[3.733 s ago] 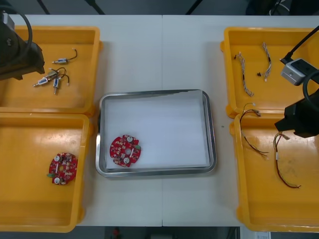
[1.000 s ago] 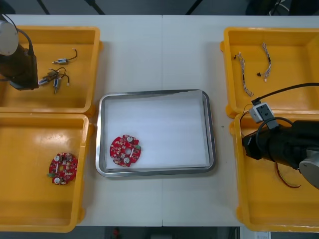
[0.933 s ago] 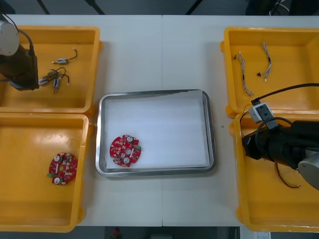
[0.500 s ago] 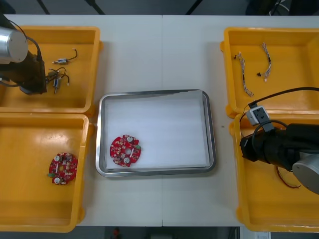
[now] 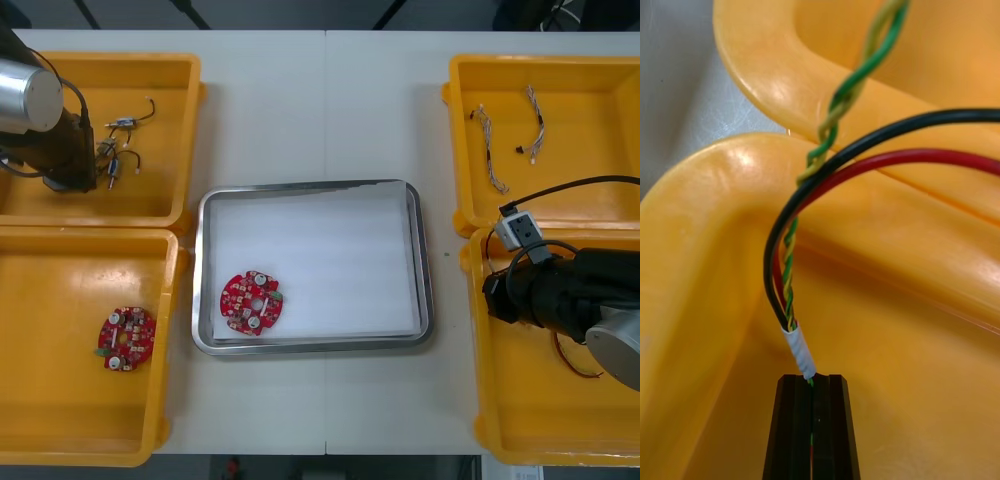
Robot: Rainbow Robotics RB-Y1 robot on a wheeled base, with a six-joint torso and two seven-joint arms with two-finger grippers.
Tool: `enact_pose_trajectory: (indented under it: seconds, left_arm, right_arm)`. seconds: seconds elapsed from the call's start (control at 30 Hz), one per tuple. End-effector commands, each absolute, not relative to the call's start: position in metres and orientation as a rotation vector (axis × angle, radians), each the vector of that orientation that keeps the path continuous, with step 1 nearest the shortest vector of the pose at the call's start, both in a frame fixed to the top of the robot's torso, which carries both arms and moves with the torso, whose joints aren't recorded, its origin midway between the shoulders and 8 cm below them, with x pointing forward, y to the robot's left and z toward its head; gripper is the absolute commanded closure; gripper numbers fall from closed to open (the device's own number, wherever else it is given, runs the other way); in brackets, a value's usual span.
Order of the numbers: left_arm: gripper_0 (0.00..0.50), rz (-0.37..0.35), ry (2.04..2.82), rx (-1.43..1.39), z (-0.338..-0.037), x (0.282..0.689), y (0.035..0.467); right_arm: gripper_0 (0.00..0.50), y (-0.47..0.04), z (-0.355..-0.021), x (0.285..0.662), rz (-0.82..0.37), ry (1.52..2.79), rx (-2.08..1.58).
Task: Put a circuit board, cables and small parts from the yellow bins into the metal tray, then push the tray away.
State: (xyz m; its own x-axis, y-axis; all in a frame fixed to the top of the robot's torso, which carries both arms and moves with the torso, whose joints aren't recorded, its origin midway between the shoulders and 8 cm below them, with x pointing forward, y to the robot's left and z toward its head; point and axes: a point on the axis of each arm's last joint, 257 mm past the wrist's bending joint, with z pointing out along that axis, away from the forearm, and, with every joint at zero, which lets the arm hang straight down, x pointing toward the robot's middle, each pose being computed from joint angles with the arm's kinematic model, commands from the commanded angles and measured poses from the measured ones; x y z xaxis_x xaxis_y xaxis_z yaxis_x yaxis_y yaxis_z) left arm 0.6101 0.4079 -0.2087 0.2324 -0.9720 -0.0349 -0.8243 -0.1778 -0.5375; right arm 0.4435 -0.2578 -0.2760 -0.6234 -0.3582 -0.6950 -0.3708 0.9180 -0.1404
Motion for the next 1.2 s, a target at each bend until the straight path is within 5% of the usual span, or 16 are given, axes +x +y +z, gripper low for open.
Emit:
enact_pose_trajectory:
  seconds: [0.03, 0.47, 0.5, 0.53, 0.67, 0.87, 1.2]
  left_arm:
    - [0.0, -0.415, 1.693, -1.988, -0.192, 0.618, 0.405]
    - [0.0, -0.377, 1.731, -2.012, -0.202, 0.607, 0.41]
    - [0.03, -0.377, 1.739, -2.013, -0.203, 0.606, 0.409]
    - [0.146, -0.372, 1.742, -2.013, -0.204, 0.605, 0.41]
    - [0.417, -0.374, 1.755, -2.016, -0.206, 0.604, 0.409]
    - [0.497, -0.377, 1.775, -2.003, -0.206, 0.604, 0.407]
    - [0.5, -0.277, 1.886, -1.864, -0.194, 0.598, 0.429]
  right_arm:
    - [0.5, -0.255, -0.249, 0.453, -0.013, 2.227, -0.583]
    - [0.5, -0.26, -0.219, 0.424, -0.011, 2.316, -0.627]
    - [0.5, -0.26, -0.215, 0.422, -0.008, 2.323, -0.63]
    - [0.5, -0.262, -0.212, 0.419, -0.01, 2.332, -0.635]
    - [0.5, -0.267, -0.2, 0.409, -0.039, 2.345, -0.658]
    - [0.5, -0.274, -0.179, 0.395, -0.095, 2.352, -0.691]
    - [0.5, -0.269, -0.154, 0.372, -0.114, 2.418, -0.819]
